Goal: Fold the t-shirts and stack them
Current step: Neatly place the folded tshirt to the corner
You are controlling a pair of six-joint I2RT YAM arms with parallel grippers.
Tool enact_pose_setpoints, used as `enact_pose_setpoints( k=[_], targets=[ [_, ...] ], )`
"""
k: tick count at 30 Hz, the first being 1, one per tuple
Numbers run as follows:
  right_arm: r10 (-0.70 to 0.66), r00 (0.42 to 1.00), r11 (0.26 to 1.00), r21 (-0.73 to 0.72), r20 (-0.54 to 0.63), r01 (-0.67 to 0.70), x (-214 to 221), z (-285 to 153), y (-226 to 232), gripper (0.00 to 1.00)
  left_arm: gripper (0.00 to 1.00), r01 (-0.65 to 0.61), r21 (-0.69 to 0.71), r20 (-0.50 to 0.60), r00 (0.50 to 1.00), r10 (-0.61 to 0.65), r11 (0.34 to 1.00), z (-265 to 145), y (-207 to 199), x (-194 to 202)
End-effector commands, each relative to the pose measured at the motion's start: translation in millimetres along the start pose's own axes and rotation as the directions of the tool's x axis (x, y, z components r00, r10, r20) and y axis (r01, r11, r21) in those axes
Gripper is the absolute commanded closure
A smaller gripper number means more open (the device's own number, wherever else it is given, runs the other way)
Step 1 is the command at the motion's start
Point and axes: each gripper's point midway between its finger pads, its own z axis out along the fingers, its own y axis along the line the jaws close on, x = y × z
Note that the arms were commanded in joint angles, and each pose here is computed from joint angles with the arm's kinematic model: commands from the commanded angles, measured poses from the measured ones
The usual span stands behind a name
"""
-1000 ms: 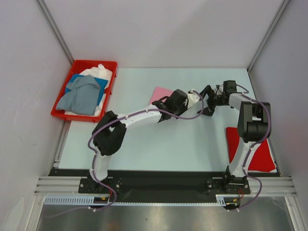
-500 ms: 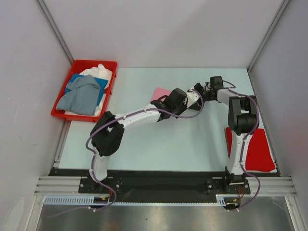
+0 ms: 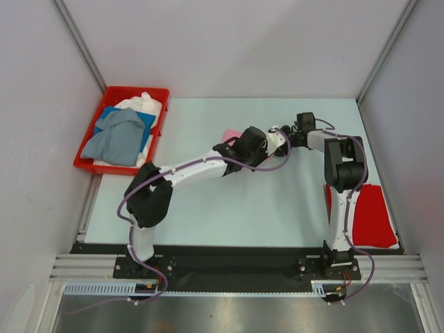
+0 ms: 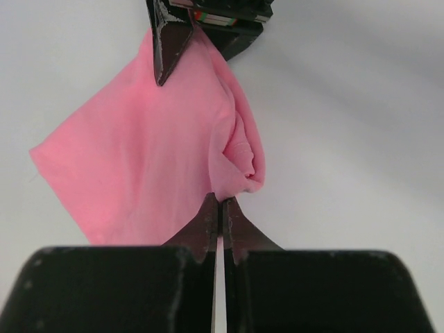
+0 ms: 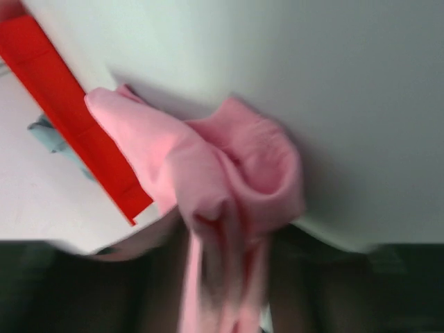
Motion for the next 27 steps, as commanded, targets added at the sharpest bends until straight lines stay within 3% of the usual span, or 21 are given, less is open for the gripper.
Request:
enact_pose_setpoints(
  k=[1, 2, 3, 4, 7, 8, 12, 17, 18, 22, 27],
  targets=[
    [-0.002, 0.996, 0.999, 0.045, 0.087, -0.002, -17, 13, -16, 0.61, 1.0, 0.031, 0.008, 0.084, 0.996, -0.032, 0.999, -27, 6, -27],
    [-0.013, 0.996, 0.999, 0.042, 0.09, 0.009, -18, 13, -15, 0.71, 1.0, 0.036, 0.027, 0.086, 0.996, -0.038, 0.999, -29, 2, -27],
    [-0.023, 0.996, 0.999, 0.038, 0.089, 0.02, -19, 12, -13, 0.92, 1.0, 0.041, 0.032, 0.087, 0.995, -0.044, 0.999, -31, 1, -28],
    [-0.044, 0.994, 0.998, 0.042, 0.096, 0.041, -18, 7, -7, 1.0, 0.85, 0.07, 0.039, 0.071, 0.995, -0.072, 0.997, -34, 0, -25],
    [-0.108, 0.98, 0.988, 0.124, 0.17, 0.087, -22, -9, -7, 1.0, 0.46, 0.167, 0.063, 0.117, 0.978, -0.174, 0.984, -59, 3, -33],
    [-0.131, 0.97, 0.986, 0.132, 0.205, 0.105, -22, -19, 3, 1.0, 0.43, 0.2, 0.061, 0.135, 0.969, -0.207, 0.978, -70, 6, -36],
    [-0.192, 0.941, 0.963, 0.24, 0.28, 0.125, -14, -53, -4, 1.0, 0.39, 0.336, 0.089, 0.202, 0.916, -0.347, 0.938, -128, 10, -46],
    [-0.213, 0.905, 0.906, 0.421, 0.368, 0.042, 5, -108, -33, 1.0, 0.38, 0.461, 0.161, 0.271, 0.83, -0.488, 0.873, -212, 5, -46],
    [-0.24, 0.865, 0.892, 0.452, 0.441, 0.017, 1, -128, -30, 1.0, 0.38, 0.475, 0.173, 0.242, 0.828, -0.505, 0.862, -212, -2, -30],
    [-0.243, 0.826, 0.816, 0.568, 0.508, -0.11, 12, -177, -47, 1.0, 0.38, 0.522, 0.214, 0.203, 0.803, -0.561, 0.825, -239, -17, 0],
    [-0.293, 0.732, 0.759, 0.615, 0.615, -0.213, 13, -236, -49, 1.0, 0.37, 0.512, 0.258, 0.24, 0.788, -0.567, 0.82, -263, -28, 27]
  ],
)
